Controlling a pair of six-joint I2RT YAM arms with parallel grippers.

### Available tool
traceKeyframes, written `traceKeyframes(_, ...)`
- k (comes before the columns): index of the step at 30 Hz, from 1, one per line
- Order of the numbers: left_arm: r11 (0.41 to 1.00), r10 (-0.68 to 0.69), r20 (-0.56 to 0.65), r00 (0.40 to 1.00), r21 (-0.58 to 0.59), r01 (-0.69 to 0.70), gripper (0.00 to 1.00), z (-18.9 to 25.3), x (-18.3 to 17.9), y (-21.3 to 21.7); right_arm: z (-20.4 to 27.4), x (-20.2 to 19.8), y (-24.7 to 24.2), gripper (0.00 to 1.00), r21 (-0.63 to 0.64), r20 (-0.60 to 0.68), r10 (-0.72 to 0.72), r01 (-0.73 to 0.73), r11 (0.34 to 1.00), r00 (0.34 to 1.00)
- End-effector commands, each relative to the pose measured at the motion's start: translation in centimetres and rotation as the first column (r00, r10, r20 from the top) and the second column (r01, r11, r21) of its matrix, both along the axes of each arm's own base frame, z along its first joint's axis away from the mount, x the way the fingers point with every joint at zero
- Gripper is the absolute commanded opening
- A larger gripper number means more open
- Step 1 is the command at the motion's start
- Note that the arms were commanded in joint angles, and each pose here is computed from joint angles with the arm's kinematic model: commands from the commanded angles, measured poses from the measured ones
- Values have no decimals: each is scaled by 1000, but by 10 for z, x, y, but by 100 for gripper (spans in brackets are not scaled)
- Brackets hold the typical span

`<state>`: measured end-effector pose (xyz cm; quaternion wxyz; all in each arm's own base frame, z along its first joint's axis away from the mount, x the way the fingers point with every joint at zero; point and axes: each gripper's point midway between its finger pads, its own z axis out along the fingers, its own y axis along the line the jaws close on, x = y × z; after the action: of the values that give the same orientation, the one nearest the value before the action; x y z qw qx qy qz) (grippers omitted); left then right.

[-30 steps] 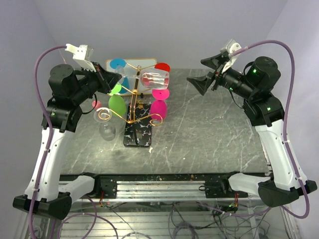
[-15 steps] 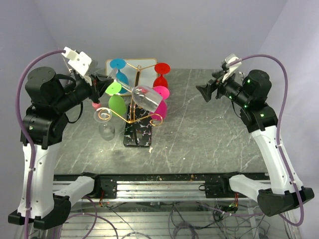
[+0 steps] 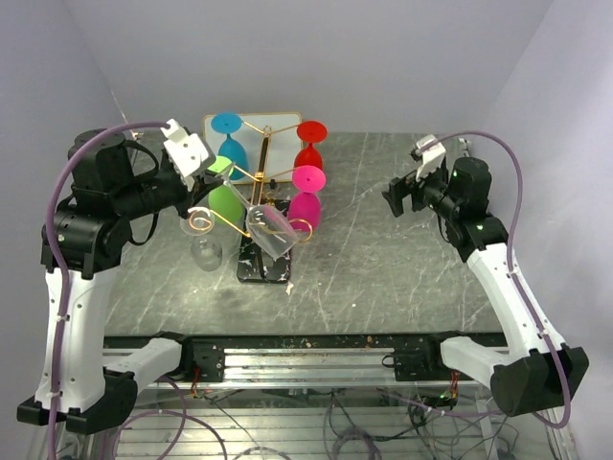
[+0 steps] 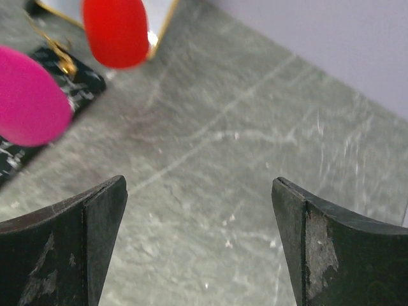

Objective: Place the wine glass upside down on the wine glass rack

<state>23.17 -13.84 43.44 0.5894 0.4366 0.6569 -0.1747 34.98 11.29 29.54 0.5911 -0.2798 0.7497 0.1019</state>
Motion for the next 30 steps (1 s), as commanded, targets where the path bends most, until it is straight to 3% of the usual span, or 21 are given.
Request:
traceKeyframes(1,994,-82,107,991,76,74,7,6,-16,-1,-19,2,-28,95,6,24,-73,73,997,997)
traceKeyframes(6,990,-98,175,980,114,79,7,3,-14,0,-22,-5,-49,95,36,17,-98,97,995,995)
traceKeyframes(16,982,-100,190,977,179,66,7,-4,-1,-13,-40,-2,-61,95,47,-42,-105,107,993,994)
traceKeyframes(21,961,-133,169,977,264,85,7,-19,-5,-43,-46,-1,-66,95,48,-57,-116,119,992,992)
traceKeyframes(30,898,-255,186,949,409,161,7,-37,-11,-49,-53,-1,-69,95,40,-79,-117,121,992,990)
